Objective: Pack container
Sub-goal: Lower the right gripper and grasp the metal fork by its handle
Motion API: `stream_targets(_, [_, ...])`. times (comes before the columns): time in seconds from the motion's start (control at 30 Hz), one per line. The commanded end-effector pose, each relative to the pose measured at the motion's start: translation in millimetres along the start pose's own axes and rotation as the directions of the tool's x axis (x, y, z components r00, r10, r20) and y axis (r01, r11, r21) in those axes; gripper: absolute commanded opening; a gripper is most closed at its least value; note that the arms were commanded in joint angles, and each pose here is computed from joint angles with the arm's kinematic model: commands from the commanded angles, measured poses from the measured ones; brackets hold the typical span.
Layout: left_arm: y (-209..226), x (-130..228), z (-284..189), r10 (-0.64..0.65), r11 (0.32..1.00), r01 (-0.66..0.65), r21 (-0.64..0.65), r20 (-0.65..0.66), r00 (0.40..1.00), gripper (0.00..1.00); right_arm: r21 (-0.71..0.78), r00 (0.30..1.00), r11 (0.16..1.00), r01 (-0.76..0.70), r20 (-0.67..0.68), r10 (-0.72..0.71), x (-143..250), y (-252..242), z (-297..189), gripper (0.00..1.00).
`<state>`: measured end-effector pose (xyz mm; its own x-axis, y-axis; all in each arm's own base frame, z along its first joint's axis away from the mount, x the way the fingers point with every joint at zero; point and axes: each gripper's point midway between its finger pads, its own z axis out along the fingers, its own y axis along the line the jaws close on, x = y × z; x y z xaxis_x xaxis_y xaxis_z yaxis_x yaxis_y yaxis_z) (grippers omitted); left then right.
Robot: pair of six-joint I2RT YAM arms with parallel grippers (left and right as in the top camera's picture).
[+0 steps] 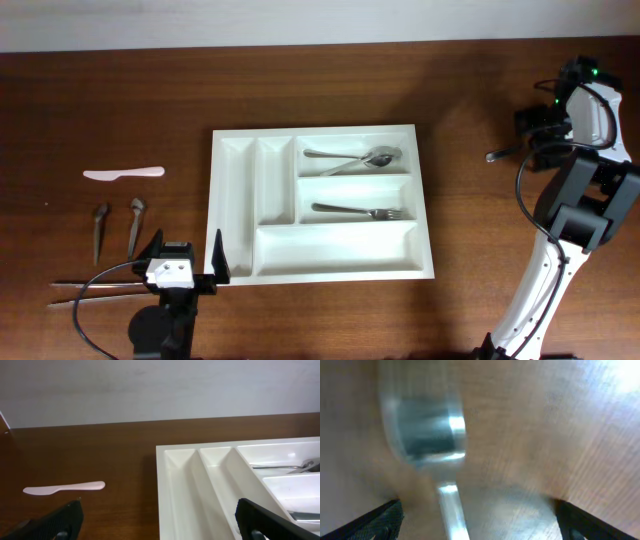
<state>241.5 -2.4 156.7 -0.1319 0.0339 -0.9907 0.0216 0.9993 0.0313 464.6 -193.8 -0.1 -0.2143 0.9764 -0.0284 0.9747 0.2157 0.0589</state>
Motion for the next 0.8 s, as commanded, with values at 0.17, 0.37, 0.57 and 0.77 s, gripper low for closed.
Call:
stream_targets(0.17, [2.1,2.3,0.4,0.015,1.000,-0.015,-0.011,0.002,1.000,0.99,0.004,0.997,1.000,0.024,-0.073,-0.024,9.0,-2.9,28.0,0.99])
stream_targets(0.37, [2.1,2.3,0.4,0.015,1.000,-0.015,-0.011,0.002,1.000,0.99,0.039,0.997,0.999,0.026,-0.070,-0.023,9.6,-10.4,27.7,0.97])
stream_targets(0.57, [2.1,2.3,0.4,0.015,1.000,-0.015,-0.011,0.002,1.000,0.99,0.197,0.999,0.980,0.037,-0.018,-0.034,3.8,-43.0,24.2,0.93])
stream_targets(0.77, [2.1,2.3,0.4,0.015,1.000,-0.015,-0.011,0.002,1.000,0.99,0.216,0.998,0.974,0.070,-0.022,-0.066,3.1,-47.5,23.2,0.94])
